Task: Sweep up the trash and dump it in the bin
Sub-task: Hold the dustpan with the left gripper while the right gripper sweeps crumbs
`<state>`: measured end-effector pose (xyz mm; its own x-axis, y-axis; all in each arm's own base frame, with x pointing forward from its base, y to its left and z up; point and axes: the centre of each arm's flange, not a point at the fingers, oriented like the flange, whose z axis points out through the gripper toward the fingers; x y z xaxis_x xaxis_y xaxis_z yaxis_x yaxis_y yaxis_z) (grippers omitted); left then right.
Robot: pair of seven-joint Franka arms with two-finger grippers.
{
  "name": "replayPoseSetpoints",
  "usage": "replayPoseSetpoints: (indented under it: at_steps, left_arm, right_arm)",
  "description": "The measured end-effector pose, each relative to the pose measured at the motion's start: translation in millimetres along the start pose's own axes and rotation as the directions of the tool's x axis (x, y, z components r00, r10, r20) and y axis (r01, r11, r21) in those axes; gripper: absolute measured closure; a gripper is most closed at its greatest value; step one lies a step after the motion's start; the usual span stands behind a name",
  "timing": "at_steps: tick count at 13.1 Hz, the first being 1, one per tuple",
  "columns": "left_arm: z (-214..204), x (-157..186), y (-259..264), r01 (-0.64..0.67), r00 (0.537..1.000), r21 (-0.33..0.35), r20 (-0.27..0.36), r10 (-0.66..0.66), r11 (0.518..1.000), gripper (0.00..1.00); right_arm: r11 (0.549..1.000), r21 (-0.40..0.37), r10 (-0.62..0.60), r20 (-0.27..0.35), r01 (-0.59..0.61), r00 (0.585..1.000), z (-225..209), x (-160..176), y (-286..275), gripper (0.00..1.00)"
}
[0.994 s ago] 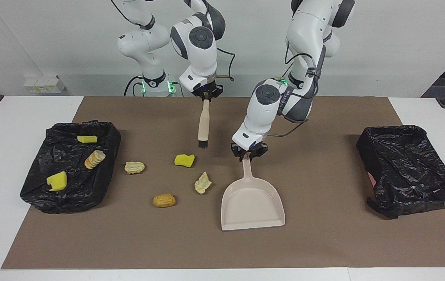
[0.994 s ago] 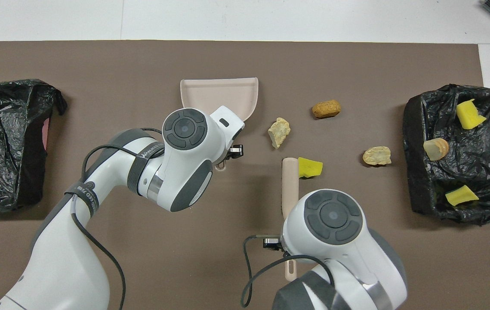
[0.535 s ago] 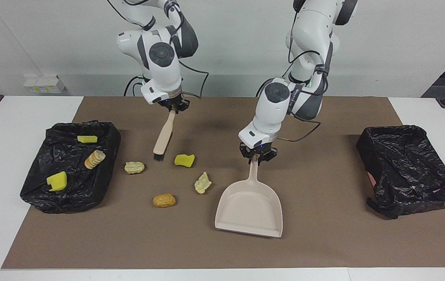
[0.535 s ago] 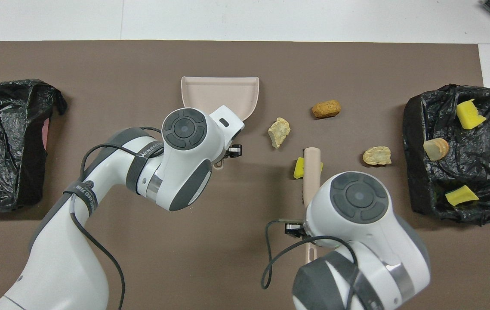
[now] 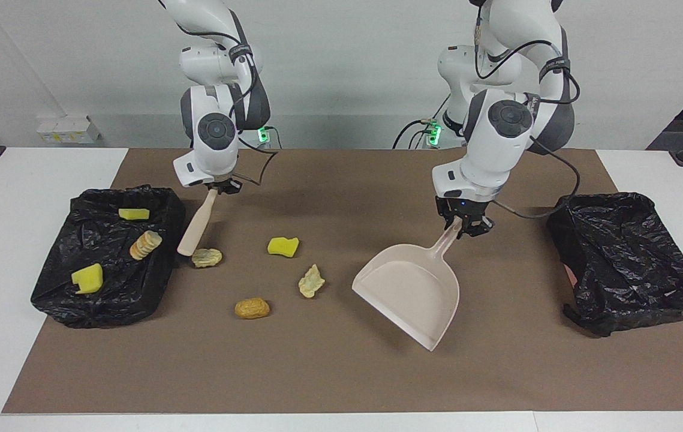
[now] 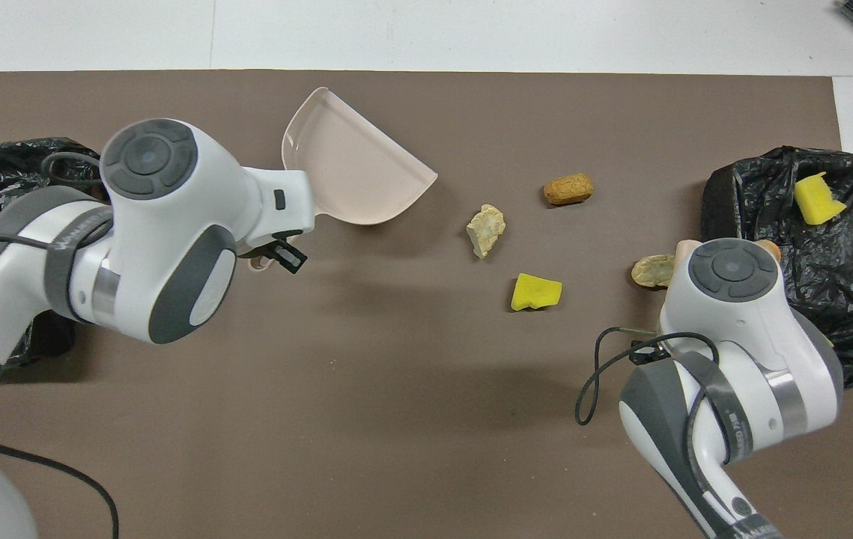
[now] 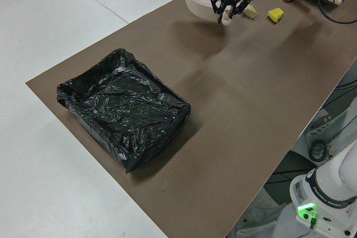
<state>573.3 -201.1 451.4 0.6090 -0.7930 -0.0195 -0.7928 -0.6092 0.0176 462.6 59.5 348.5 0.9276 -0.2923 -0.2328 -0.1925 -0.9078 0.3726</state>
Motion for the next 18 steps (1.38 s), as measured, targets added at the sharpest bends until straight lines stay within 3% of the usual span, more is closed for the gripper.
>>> replayPoseSetpoints:
  at_steps: [6,10,18]
  left_arm:
    - [42,-54,21,-0.254,0.967,-0.012,0.032,0.255,0.967,0.68]
    - [63,-60,39,-0.272,0.961,-0.019,0.042,0.272,0.962,0.68]
    - [73,-59,50,-0.211,0.976,-0.022,0.050,0.211,0.977,0.68]
  right_arm:
    - [0.985,0.042,-0.165,-0.057,0.167,0.985,4,4,-24,0.74]
    - [0.963,0.142,-0.221,-0.064,0.229,0.973,-15,7,-97,0.74]
    - [0.890,0.297,-0.310,-0.159,0.345,0.937,-58,-20,-219,0.74]
